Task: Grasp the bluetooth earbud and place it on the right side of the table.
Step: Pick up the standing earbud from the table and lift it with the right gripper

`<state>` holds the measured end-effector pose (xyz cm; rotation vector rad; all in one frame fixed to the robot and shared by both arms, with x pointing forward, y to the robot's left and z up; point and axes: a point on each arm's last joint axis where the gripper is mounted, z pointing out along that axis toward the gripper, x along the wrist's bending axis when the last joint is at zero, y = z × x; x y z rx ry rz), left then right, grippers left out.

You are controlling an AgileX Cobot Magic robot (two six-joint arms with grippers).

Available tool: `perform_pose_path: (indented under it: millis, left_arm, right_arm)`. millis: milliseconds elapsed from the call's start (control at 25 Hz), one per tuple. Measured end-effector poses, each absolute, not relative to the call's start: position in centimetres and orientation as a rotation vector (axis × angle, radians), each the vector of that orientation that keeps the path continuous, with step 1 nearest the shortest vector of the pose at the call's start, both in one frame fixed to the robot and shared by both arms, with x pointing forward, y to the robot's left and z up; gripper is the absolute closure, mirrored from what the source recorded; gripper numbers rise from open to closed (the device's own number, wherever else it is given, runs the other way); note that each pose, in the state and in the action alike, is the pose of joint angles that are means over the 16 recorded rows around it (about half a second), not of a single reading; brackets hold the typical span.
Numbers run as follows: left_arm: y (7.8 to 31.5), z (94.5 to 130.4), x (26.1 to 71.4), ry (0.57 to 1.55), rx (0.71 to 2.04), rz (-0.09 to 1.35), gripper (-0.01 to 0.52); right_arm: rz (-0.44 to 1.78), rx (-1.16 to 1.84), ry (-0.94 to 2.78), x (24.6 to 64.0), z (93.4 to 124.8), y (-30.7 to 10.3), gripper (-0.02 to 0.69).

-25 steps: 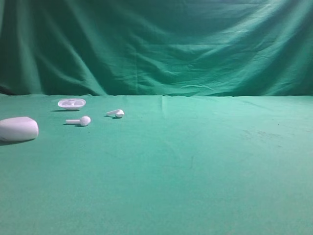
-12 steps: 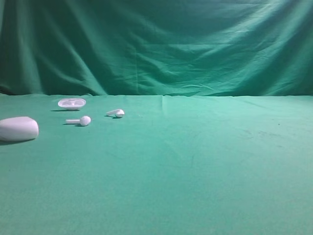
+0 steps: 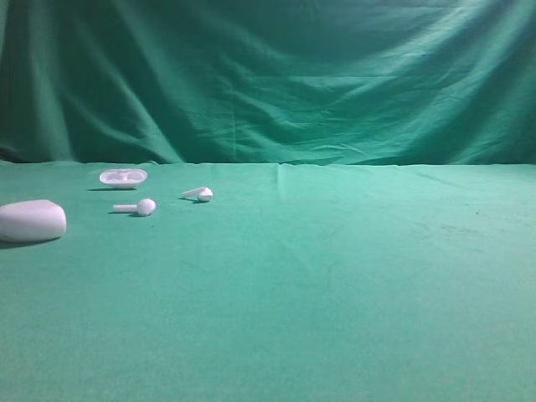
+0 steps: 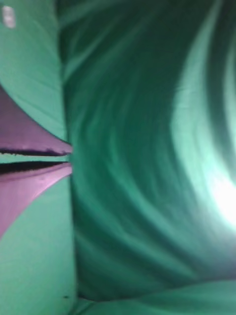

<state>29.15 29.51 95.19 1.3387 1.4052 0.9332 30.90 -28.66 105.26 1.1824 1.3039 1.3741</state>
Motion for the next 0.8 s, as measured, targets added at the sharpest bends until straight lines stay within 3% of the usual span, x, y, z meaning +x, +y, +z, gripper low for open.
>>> perform_pose_path:
  millis: [440,800]
  left_arm:
    - [29.5,95.2,29.1,1.405,1.339,0.933,0.514]
    - [29.5,95.2,29.1,1.405,1.339,0.933,0.514]
  right_arm:
    - [1.125,1.562,1.753,36.8,105.2,-27.0,0.665]
    - [0.968,1.521,2.05,42.1,105.5,-25.0,0.665]
